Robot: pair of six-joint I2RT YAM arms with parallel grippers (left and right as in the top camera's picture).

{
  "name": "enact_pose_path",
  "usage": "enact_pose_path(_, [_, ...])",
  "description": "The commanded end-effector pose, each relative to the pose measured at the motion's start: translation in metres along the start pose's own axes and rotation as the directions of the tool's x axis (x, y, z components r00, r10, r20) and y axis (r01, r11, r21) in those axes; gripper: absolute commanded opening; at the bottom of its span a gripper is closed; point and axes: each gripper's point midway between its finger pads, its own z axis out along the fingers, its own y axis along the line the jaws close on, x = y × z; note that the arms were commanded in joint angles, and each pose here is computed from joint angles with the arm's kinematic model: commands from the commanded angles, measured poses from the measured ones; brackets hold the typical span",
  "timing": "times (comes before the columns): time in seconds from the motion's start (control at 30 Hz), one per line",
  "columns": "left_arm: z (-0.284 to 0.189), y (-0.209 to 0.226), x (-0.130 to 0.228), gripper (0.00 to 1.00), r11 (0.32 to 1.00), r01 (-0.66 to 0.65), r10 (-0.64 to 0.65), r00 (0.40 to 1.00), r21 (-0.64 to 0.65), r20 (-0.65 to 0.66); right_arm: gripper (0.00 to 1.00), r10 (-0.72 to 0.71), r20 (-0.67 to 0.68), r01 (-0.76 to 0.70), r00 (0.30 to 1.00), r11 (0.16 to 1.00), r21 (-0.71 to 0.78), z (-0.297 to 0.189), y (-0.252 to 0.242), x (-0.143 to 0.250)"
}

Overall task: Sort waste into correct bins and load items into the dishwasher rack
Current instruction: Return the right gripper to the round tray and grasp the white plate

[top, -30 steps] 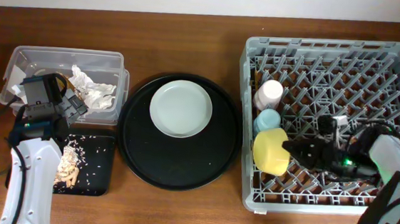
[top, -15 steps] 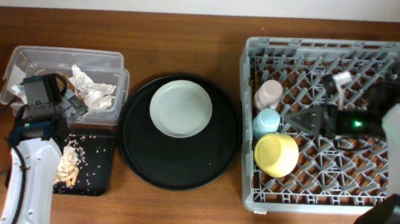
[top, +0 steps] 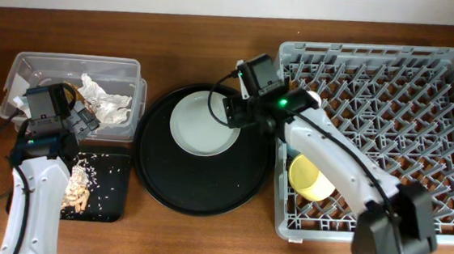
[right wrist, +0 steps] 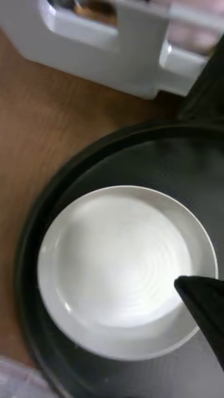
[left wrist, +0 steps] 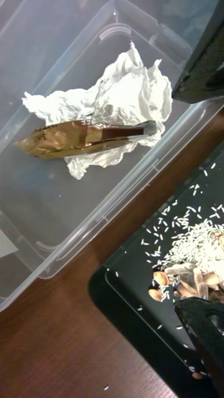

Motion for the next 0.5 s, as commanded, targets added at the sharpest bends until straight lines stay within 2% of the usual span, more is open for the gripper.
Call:
enact_pose_path(0.0, [-0.004,0.001,-0.007,0.99,1.000,-0.001,0.001,1.000,-0.001,0.021,0.77,0.007,-0.039,-0.007,0.999,1.000,0.013,0.034,-0.001,0.007])
enact_pose_path(0.13, [-0.004,0.001,-0.007,0.99,1.000,-0.001,0.001,1.000,-0.001,0.021,0.77,0.007,-0.112,-0.004,0.994,1.000,0.027,0.087,-0.004,0.031])
enact_pose_path(0.23, [-0.004,0.001,-0.007,0.99,1.000,0.000,0.000,1.000,-0.001,0.021,0.75,0.014,-0.124,-0.010,0.992,1.000,0.030,0.106,-0.005,0.038])
enact_pose_path(0.3, [-0.004,0.001,-0.007,0.99,1.000,-0.001,0.001,1.000,-0.001,0.021,0.58,0.012,-0.153,-0.009,0.988,1.000,0.022,0.113,-0.003,0.047])
enact_pose_path(0.37, [-0.004,0.001,-0.007,0.99,1.000,-0.001,0.001,1.000,-0.001,0.021,0.50,0.012,-0.192,-0.015,0.981,1.000,-0.015,0.123,0.002,0.060])
enact_pose_path(0.43, [-0.004,0.001,-0.007,0.99,1.000,-0.001,0.001,1.000,-0.001,0.021,0.15,0.012,-0.203,-0.015,0.979,1.000,-0.012,0.123,0.002,0.062])
enact_pose_path(0.47, [-0.004,0.001,-0.007,0.99,1.000,-0.001,0.001,1.000,-0.001,0.021,0.06,0.012,-0.204,-0.015,0.979,1.000,-0.012,0.123,0.002,0.062])
